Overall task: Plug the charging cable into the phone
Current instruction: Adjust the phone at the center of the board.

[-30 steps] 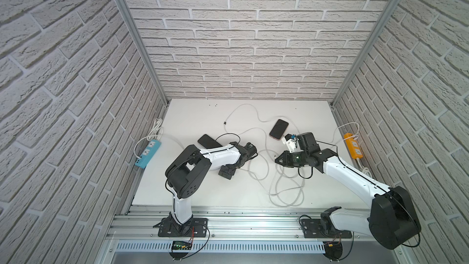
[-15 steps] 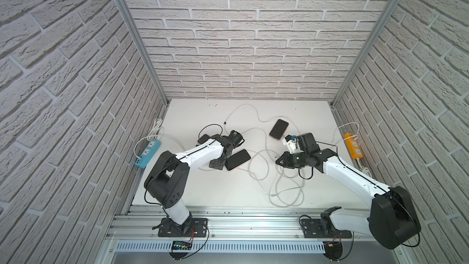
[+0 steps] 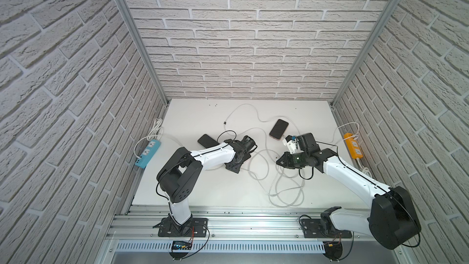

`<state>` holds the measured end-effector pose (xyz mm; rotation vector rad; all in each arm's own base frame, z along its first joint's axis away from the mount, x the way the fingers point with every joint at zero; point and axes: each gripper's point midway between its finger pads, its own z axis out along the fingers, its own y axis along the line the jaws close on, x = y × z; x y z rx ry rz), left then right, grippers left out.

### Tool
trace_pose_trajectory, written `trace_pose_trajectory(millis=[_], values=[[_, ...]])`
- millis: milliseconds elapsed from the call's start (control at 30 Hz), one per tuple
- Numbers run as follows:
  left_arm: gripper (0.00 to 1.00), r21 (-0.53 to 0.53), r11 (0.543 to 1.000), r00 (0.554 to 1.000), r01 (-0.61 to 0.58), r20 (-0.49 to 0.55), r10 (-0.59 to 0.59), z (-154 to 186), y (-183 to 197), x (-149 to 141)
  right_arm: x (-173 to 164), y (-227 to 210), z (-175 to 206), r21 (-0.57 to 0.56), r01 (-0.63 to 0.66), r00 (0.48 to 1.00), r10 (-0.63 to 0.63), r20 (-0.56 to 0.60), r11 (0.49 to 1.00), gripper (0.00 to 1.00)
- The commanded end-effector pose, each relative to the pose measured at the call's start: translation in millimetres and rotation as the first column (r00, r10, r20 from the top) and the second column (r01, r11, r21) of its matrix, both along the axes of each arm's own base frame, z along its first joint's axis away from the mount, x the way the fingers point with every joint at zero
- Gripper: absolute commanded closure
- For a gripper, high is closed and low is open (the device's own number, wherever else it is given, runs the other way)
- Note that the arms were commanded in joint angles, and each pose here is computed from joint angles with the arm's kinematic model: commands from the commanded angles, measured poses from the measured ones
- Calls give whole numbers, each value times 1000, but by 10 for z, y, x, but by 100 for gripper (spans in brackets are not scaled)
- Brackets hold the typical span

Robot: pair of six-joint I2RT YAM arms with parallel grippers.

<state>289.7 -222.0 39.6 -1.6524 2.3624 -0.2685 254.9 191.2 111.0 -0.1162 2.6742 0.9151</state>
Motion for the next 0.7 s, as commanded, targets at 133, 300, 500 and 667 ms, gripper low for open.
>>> trace_pose_trajectory(millis=[133,300,500,667], values=[[74,8,998,997,70,-31,-70,-201,-40,-126,-22,-30,30,-5,-2,1000,2,8,1000,97],[89,85,989,991,123,-65,-117,-219,177,-265,-30,-35,26,-8,-5,1000,5,7,1000,97],[93,69,995,992,78,-100,-71,-469,495,-450,-15,-29,-12,-7,-1,1000,1,3,1000,97],[94,97,992,989,86,-126,-73,-441,723,-249,-10,-18,20,-5,-5,1000,5,0,1000,97]])
